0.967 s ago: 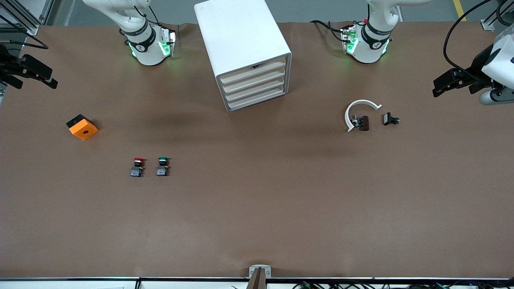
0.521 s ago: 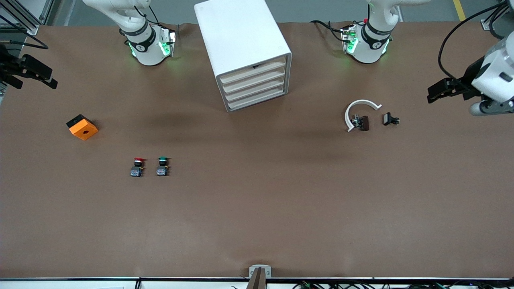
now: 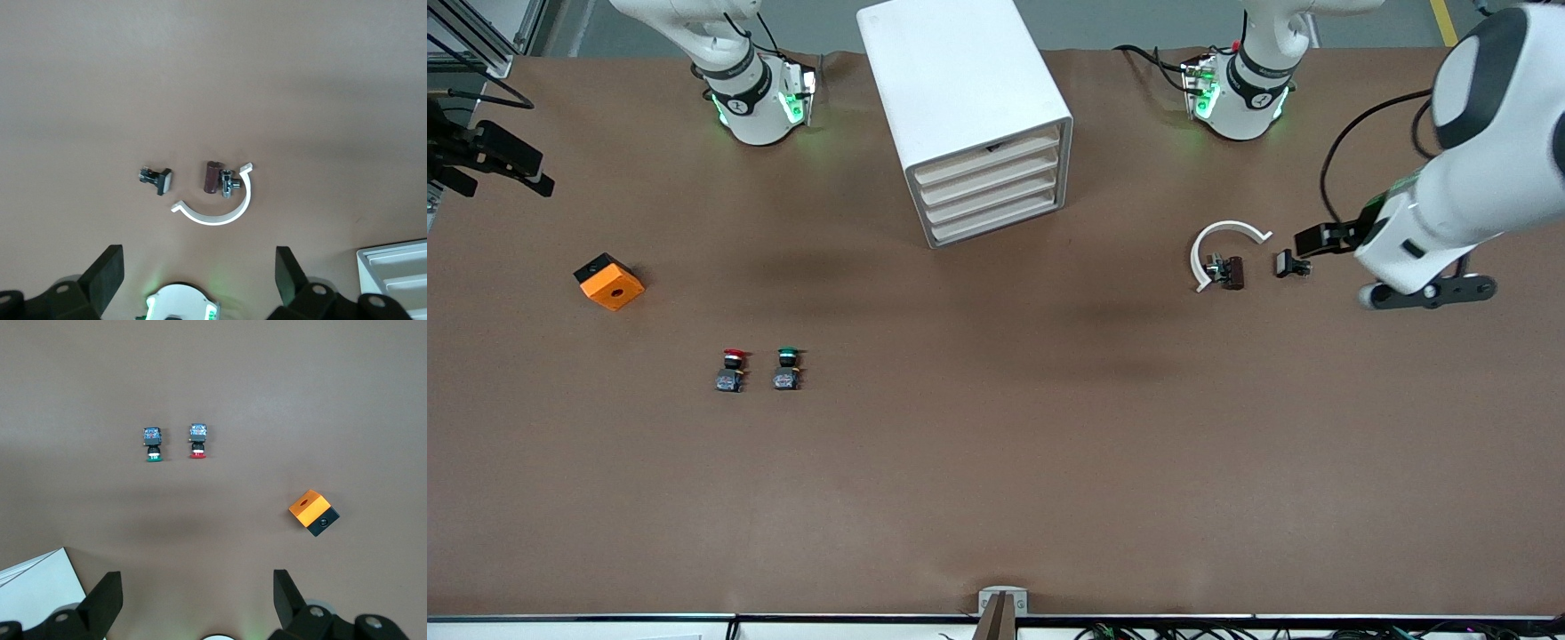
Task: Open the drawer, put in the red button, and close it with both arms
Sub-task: 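Move the left gripper toward the white cabinet's drawer front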
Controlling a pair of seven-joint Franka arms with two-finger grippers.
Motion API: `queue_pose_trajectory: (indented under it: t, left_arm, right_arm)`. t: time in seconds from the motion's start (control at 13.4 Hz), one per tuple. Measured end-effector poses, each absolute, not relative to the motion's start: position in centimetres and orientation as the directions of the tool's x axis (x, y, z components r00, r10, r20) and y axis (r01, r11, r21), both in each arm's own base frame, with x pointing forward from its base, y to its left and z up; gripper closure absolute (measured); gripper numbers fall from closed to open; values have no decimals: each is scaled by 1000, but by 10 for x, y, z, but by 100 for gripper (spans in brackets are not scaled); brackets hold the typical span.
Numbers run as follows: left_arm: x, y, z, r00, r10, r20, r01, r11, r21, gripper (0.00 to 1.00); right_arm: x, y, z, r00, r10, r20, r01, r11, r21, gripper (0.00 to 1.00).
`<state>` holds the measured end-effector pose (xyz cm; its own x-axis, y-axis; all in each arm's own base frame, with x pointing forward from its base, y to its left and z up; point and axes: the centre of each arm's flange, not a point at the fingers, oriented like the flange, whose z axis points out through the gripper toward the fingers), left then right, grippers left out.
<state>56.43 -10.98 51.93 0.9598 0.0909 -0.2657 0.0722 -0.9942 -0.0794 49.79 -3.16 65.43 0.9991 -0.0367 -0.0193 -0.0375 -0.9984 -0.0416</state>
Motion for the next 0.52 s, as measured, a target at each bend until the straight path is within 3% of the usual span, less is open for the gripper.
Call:
queue_pose_trajectory:
  t: [0.52]
  left_arm:
    - [568, -200, 434, 899, 294, -324, 239, -950, -199, 0]
  right_arm:
    - [498, -32, 654, 999, -37, -19, -38, -998, -42, 0]
